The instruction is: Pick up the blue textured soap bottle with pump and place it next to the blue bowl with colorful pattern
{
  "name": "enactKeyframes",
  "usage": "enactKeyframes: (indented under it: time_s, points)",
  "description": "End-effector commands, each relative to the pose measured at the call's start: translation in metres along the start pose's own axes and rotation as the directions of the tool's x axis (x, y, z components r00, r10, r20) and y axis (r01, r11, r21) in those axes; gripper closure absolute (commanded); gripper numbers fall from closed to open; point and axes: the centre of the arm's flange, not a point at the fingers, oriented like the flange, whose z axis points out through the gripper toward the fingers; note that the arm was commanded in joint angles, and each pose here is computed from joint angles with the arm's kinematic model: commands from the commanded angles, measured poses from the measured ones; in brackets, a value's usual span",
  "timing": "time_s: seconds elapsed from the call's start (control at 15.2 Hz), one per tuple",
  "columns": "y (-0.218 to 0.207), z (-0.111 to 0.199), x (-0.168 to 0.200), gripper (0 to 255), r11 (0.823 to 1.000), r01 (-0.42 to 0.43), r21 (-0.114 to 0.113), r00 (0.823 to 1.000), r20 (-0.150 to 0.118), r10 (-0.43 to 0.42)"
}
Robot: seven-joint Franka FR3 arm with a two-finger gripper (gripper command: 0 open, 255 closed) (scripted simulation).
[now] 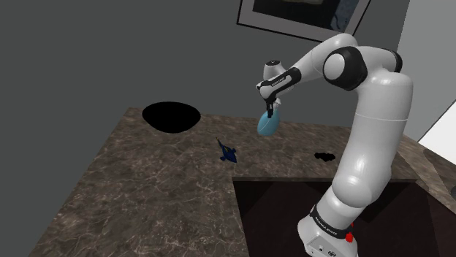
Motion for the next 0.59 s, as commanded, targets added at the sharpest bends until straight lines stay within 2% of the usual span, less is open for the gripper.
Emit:
enactKeyframes:
  time_s: [0.0, 0.53]
  points:
    - [-0.0001, 0.0004, -0.0001, 255, 1.0, 0.0, 0.001, 1.0, 0.001, 0.0]
    - [0.0013, -0.0045, -0.0016, 255, 1.0, 0.0, 0.001, 1.0, 0.0, 0.0]
